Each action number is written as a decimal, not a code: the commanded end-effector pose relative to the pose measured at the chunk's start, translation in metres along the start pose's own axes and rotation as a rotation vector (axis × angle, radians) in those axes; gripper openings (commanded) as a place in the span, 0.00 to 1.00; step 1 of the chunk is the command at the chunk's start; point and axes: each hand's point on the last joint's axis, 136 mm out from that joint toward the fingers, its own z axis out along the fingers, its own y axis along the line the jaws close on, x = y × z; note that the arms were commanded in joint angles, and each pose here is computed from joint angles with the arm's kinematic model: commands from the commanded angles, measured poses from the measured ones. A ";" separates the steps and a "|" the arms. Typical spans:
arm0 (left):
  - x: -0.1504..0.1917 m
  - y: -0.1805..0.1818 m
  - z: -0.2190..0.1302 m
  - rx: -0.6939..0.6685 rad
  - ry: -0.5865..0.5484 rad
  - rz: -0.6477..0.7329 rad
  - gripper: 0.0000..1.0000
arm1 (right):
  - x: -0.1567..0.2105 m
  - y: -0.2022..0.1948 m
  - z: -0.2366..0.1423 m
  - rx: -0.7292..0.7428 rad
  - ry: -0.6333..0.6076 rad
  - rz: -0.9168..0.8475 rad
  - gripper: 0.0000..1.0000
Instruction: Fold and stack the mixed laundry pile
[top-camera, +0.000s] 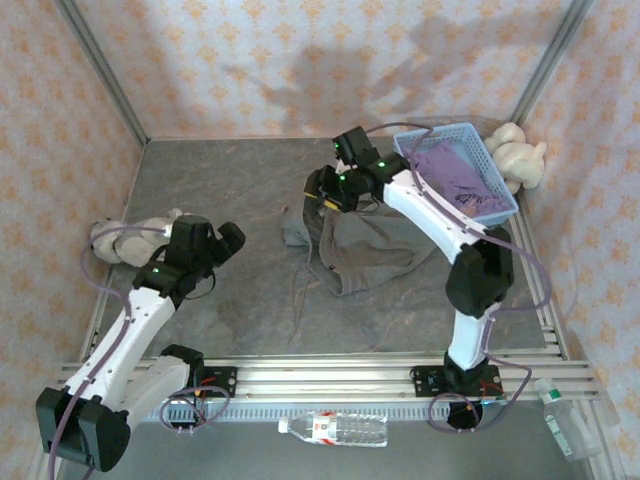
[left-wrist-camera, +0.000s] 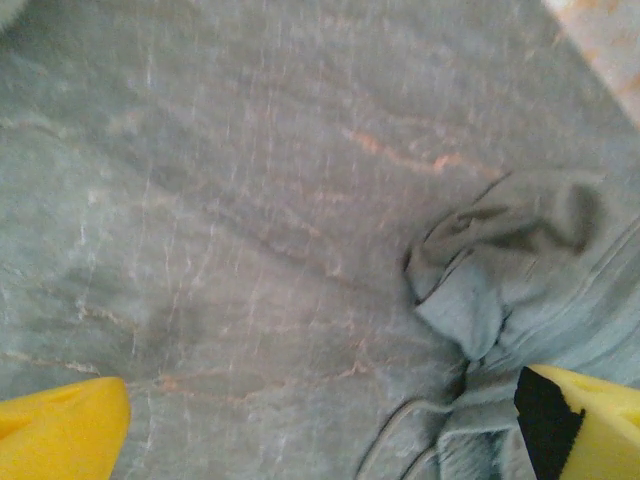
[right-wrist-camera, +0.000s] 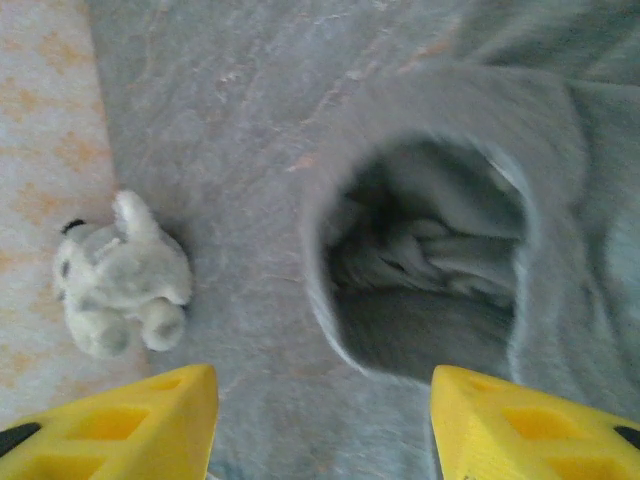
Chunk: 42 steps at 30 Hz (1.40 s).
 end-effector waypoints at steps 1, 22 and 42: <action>0.015 -0.023 0.009 0.103 0.051 0.085 1.00 | 0.017 -0.025 -0.052 0.086 -0.073 -0.052 0.62; 0.062 -0.149 0.071 0.194 0.237 0.455 1.00 | 0.142 -0.150 0.024 0.438 0.043 -0.038 0.66; 0.052 -0.090 0.114 -0.227 0.212 0.626 0.20 | 0.121 -0.184 0.018 0.657 -0.045 -0.132 0.19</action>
